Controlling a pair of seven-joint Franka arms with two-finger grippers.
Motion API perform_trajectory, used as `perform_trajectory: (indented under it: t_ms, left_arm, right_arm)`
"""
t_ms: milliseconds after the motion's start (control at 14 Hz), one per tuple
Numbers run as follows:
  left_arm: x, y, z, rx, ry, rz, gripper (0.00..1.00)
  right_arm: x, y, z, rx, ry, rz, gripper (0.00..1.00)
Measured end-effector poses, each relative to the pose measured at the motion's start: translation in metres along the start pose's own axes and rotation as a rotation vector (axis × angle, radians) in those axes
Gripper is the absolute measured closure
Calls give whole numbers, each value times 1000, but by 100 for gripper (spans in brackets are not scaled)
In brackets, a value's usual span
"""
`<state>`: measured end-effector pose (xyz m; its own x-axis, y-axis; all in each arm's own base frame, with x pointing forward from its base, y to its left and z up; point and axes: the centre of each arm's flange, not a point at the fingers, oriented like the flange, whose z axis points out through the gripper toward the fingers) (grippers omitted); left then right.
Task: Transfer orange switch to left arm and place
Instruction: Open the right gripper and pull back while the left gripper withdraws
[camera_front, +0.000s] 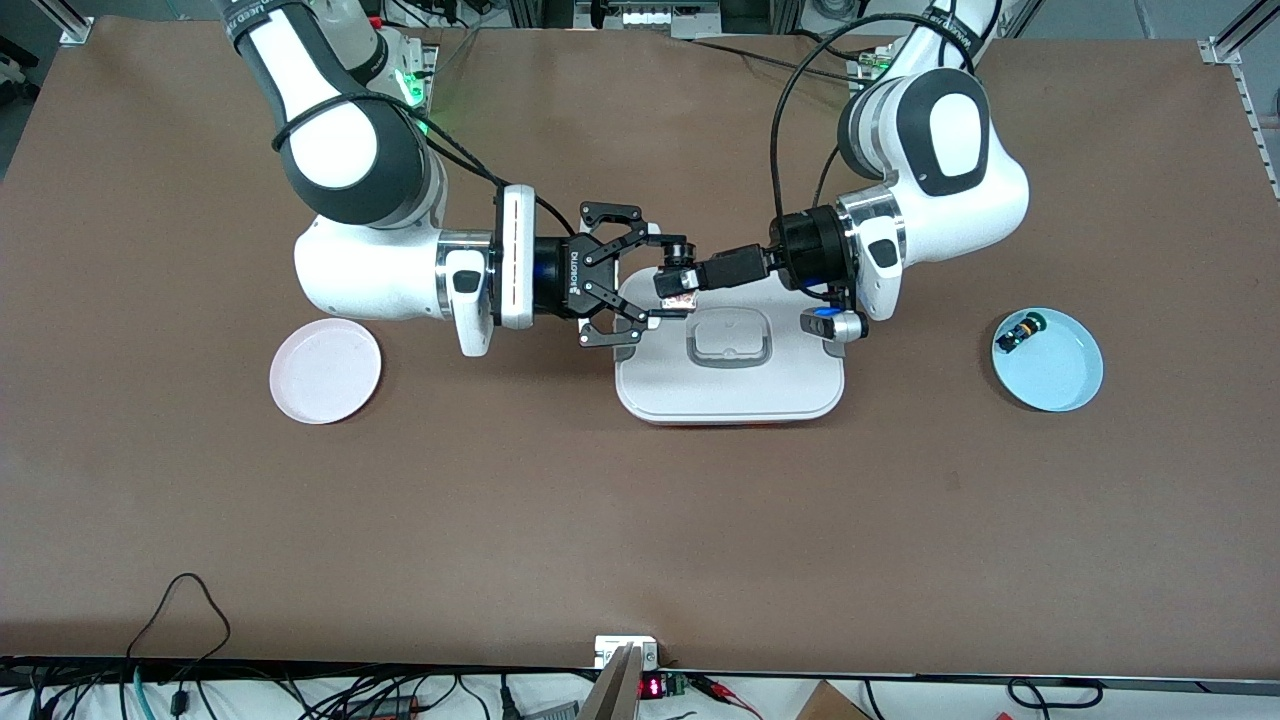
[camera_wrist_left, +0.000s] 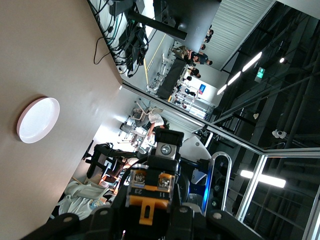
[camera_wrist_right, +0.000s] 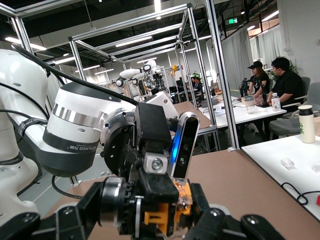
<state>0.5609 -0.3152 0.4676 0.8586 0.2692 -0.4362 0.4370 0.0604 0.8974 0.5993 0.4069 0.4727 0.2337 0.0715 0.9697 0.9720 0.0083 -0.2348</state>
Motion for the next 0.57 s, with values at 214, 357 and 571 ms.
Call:
perform_trajectory:
  t_ms: [214,357,571]
  left_arm:
    - [7,2,-8,-6,16,-1,66]
    - [9,3,-10,-6,21,-1,66]
    - [32,-14,-37,92,56,45,66]
  right_arm:
    - [2,0,-1,-5,18,7,0]
    - [2,1,-2,-8,20,8,0]
    - [4,12,-19,-39,21,7,0]
